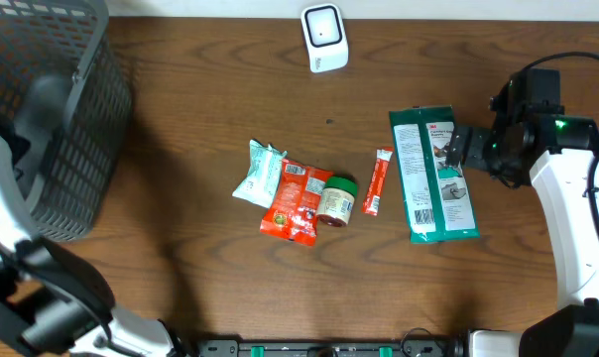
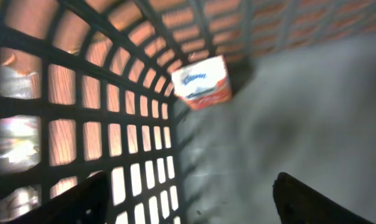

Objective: Scan the item barcode
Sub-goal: 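Move the left gripper back into the basket toward the white tissue box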

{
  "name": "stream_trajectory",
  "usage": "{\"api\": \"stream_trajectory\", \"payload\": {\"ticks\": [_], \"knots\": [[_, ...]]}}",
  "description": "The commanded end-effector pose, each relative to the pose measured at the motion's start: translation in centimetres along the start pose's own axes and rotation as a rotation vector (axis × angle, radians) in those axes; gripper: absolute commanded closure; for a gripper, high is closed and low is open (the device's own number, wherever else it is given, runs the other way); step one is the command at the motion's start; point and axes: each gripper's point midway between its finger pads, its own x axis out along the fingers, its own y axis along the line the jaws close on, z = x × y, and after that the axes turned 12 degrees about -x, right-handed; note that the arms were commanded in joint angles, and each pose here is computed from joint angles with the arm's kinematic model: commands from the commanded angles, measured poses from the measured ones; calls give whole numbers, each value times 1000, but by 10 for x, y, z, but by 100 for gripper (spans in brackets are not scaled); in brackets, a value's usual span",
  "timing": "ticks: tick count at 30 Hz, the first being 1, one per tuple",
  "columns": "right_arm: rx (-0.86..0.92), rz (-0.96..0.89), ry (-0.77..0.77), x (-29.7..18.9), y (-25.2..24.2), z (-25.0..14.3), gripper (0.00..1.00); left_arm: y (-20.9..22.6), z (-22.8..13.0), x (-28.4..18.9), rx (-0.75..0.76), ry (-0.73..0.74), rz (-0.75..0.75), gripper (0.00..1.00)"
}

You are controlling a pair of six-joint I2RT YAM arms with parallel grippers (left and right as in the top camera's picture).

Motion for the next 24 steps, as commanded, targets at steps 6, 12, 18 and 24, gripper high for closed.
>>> {"api": "stream_trajectory", "payload": {"ticks": [6, 12, 18, 24], "knots": [[-11, 3, 8, 2, 0, -2, 1, 17, -11, 59, 72, 119, 74, 1], [-11, 3, 8, 2, 0, -2, 1, 18, -1, 70, 13, 121, 28, 1], [-11, 3, 8, 2, 0, -2, 1, 13, 8, 72, -8, 88, 8, 2], [-11, 3, 8, 2, 0, -2, 1, 6, 12, 79, -19, 72, -10, 1]]}}
